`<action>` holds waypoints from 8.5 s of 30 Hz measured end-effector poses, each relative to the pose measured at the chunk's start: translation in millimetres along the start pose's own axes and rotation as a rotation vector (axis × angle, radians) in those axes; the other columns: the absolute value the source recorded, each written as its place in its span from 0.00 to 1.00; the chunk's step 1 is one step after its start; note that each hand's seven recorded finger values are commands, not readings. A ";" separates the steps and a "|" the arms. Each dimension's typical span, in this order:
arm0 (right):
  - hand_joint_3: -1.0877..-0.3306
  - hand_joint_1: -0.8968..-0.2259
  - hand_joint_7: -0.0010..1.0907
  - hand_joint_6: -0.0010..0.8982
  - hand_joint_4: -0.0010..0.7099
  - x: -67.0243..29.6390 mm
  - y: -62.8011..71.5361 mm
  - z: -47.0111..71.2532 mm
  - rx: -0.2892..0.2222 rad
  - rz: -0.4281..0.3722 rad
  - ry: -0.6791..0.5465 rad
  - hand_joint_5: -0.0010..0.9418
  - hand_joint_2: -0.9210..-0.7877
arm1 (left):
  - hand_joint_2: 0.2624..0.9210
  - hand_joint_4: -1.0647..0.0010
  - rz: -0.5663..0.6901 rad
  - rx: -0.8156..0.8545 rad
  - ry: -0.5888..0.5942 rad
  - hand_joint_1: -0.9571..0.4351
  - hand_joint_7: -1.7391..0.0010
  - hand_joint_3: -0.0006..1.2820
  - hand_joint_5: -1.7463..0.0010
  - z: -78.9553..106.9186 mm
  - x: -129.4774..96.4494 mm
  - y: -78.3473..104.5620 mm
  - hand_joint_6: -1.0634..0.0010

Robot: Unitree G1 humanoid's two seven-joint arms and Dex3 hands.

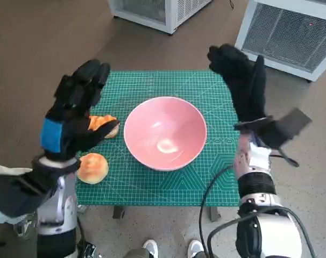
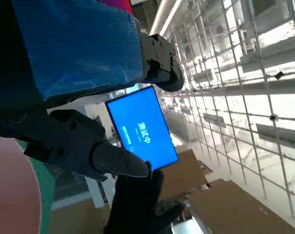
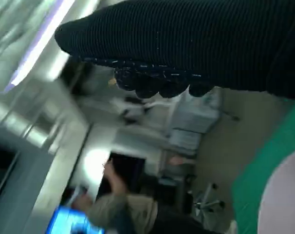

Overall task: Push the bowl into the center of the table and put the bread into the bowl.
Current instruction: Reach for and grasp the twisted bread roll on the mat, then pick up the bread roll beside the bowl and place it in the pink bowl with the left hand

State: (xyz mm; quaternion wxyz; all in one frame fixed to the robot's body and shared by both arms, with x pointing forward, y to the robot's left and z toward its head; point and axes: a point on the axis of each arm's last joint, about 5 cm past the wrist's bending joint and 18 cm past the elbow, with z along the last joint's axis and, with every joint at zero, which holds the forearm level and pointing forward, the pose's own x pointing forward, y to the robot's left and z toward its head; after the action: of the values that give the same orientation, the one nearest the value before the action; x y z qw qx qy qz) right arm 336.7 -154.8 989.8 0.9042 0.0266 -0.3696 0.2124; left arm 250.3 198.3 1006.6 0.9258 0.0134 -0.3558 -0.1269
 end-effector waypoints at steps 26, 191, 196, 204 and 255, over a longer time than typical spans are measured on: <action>0.44 0.27 0.61 0.00 0.28 -10.2 6.0 18.0 0.007 0.118 -0.129 0.00 0.00 | 1.00 0.72 -0.119 -0.022 -0.063 0.46 0.72 0.11 1.00 -1.5 26.5 -9.1 0.84; 0.47 0.25 0.60 0.00 0.27 -14.4 11.3 13.8 0.073 0.109 -0.100 0.00 0.00 | 1.00 0.26 -0.477 1.037 0.177 0.69 0.33 0.02 0.40 20.1 62.6 -48.7 0.40; 0.47 0.25 0.60 0.00 0.27 -15.1 11.4 13.8 0.073 0.107 -0.101 0.00 0.00 | 1.00 0.26 -0.548 1.040 0.196 0.69 0.35 0.02 0.39 10.9 63.8 -58.6 0.40; 0.47 0.27 0.60 0.00 0.27 -15.9 10.9 13.9 0.071 0.103 -0.104 0.00 0.00 | 1.00 0.26 -0.641 1.022 0.226 0.69 0.39 0.02 0.35 -6.1 64.2 -67.9 0.39; 0.49 0.25 0.59 0.00 0.26 -17.1 14.4 12.8 0.113 0.112 -0.106 0.00 0.00 | 0.77 1.00 -0.673 0.815 0.497 0.54 1.00 0.00 1.00 98.7 33.3 -5.6 0.85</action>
State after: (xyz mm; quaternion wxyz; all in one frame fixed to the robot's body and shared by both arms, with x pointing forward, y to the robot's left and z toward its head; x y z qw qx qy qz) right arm 311.5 -150.6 985.9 0.8671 0.0682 -0.4052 0.2817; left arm 207.5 191.2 1101.4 0.8104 0.5101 -0.1240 -0.2602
